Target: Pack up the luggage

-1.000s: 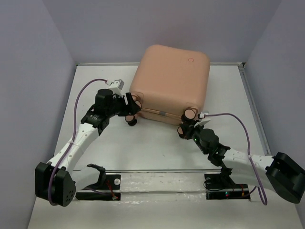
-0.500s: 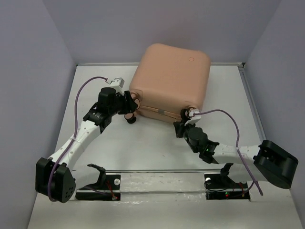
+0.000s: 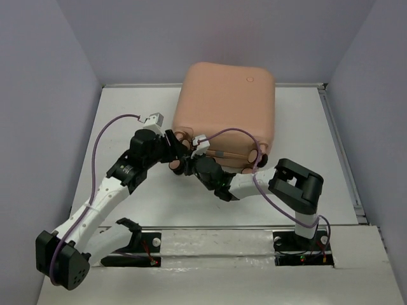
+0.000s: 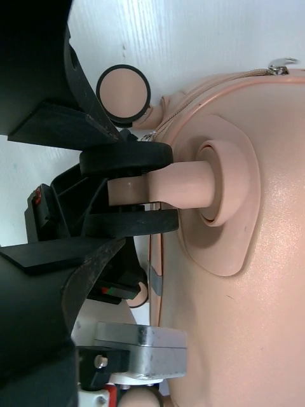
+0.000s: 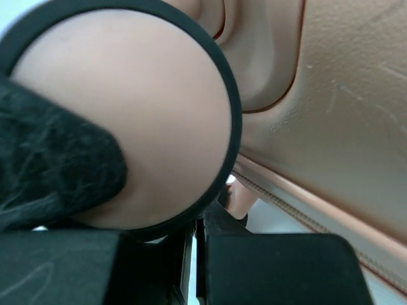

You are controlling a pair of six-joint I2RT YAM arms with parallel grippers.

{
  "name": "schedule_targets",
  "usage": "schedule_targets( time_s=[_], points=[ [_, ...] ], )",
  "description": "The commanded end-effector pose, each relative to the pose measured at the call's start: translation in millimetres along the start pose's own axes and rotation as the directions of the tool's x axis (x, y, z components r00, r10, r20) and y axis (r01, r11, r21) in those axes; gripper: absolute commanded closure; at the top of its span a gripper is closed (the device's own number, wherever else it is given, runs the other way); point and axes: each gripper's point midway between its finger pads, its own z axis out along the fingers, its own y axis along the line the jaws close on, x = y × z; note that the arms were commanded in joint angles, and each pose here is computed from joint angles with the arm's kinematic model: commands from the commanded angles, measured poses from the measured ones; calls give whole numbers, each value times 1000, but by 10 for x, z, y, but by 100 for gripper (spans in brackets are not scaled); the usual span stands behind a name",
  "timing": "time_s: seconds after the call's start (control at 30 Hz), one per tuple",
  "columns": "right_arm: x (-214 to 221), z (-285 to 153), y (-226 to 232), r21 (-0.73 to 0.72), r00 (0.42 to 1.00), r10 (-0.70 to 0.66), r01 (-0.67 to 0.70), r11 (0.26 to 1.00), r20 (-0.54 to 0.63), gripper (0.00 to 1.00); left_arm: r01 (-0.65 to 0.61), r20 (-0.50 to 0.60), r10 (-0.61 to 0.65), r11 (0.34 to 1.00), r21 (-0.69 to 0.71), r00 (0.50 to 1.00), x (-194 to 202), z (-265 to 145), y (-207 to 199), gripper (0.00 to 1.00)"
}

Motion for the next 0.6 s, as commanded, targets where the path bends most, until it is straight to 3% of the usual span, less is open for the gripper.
schedule_targets(
  time_s=[0.0, 0.17, 0.37, 0.5, 0.57],
  points=[
    [-310, -168, 1250, -466, 983, 180, -152, 872, 17, 93, -34, 34, 20, 866, 499, 999, -60, -638, -1071, 94],
    [35, -506, 769, -370, 985, 170, -172, 913, -38, 93, -7, 29, -9, 863, 506, 1000, 18, -647, -1025, 94],
    [-167, -1032, 244, -239, 986, 165, -162, 957, -5, 93, 42, -3, -48, 840, 541, 999, 153, -488, -1059, 94],
    [-213, -1318, -6, -208, 978, 207, -200, 957, 11, 93, 81, -25, -83, 792, 606, 996, 193, -388, -1430, 94],
    [-266, -1430, -114, -202, 974, 225, -214, 956, 32, 93, 93, -15, -113, 735, 672, 994, 105, -373, -1764, 94]
  ],
)
